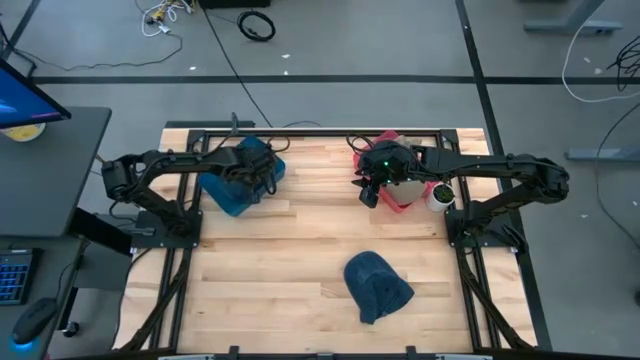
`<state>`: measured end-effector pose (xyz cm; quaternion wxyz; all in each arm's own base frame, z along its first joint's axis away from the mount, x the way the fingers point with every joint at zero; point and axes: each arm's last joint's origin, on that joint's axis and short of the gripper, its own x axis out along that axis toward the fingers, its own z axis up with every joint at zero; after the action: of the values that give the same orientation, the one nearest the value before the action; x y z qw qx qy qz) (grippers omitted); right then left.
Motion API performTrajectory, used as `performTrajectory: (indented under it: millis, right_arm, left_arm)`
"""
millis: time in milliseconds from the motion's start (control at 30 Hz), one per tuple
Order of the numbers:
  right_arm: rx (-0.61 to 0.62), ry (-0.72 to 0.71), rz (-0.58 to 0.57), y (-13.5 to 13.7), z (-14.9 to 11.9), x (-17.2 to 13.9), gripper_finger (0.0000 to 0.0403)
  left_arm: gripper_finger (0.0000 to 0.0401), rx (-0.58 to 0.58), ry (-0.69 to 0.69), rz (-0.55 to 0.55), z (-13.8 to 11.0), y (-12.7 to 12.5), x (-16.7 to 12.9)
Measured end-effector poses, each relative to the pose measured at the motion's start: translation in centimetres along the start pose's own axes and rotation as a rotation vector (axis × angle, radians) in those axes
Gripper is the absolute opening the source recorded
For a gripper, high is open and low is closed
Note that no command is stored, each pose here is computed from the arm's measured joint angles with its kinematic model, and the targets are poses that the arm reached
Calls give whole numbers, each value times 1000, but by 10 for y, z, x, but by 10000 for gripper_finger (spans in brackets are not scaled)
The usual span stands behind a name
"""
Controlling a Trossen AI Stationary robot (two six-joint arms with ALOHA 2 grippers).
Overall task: Pick & Place hat
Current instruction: Put the left blue cap into the blue bin, then put the blue cap into the blue bin
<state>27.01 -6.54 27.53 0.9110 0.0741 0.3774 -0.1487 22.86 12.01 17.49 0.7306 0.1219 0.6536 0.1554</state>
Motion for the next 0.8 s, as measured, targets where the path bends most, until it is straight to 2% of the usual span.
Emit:
performTrajectory:
  millis: [133, 300, 400, 533, 667, 800]
  right_arm:
    - [9, 2, 0, 0, 0, 0, 144]
    - [5, 5, 12, 3, -1, 0, 144]
    - [-3, 25, 61, 7, -3, 0, 144]
    - [-17, 37, 118, 11, -4, -1, 144]
    - [-9, 32, 119, 11, -3, -1, 144]
    - [77, 52, 116, 11, -5, -1, 144]
  left_arm:
    - [51, -56, -11, 5, 1, 0, 0]
    - [99, -76, -15, 5, 2, -1, 0]
    - [128, -106, -36, 8, 5, -4, -2]
    - [155, -63, -53, 5, 10, -13, -6]
    - [164, -43, -70, 53, 23, -17, -21]
    - [159, -55, -82, 115, 39, -13, -52]
